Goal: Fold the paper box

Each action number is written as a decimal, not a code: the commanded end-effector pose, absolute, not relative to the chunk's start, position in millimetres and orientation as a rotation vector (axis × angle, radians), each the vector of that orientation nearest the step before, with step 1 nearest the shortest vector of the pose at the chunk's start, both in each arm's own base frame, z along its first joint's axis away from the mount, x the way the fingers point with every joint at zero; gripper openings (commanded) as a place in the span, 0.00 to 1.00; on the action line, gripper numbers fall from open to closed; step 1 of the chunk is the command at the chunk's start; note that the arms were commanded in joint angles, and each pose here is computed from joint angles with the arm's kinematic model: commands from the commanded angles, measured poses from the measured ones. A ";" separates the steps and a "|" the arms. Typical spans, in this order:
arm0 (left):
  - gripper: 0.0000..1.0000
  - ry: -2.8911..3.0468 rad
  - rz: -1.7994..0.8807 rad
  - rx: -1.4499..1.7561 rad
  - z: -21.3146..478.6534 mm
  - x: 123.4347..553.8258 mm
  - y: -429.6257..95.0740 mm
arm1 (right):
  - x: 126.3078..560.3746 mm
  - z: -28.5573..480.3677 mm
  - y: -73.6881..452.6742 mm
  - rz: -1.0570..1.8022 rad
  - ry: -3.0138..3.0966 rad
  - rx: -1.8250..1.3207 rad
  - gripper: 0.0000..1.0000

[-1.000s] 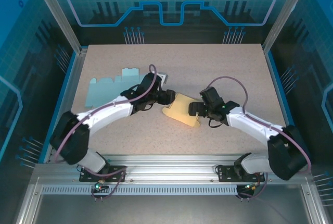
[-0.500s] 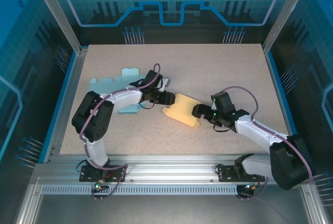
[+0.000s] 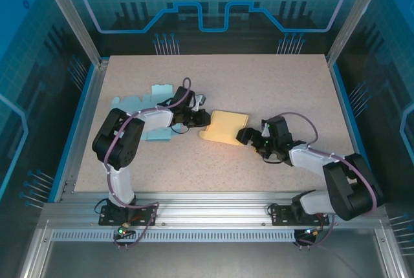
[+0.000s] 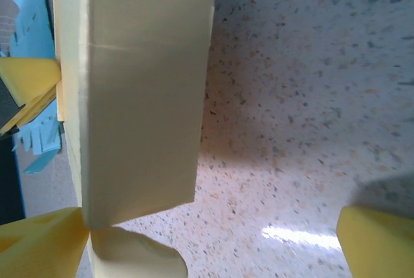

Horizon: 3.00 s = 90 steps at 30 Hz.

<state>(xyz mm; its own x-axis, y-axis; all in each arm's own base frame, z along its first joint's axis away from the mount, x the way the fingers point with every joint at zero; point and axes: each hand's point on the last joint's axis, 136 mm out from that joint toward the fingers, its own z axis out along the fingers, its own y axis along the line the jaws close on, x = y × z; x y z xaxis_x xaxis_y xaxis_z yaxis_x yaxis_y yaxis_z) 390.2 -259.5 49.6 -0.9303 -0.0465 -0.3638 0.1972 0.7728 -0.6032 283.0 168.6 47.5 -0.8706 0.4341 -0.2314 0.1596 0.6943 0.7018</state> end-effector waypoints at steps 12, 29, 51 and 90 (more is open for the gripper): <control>0.13 2.673 -0.954 0.043 20.7 381.8 -248.5 | 336.7 69.4 203.7 1.293 2.334 0.304 0.91; 0.26 2.551 -1.009 0.080 57.2 391.6 -255.1 | 351.6 86.3 210.5 1.383 2.293 0.332 0.57; 0.78 1.294 -0.258 1.138 162.6 302.8 -296.5 | 324.0 142.9 175.5 1.540 2.338 0.650 0.41; 0.44 1.350 0.117 1.429 133.1 313.9 -312.1 | 323.0 130.3 162.6 1.471 2.426 0.651 0.81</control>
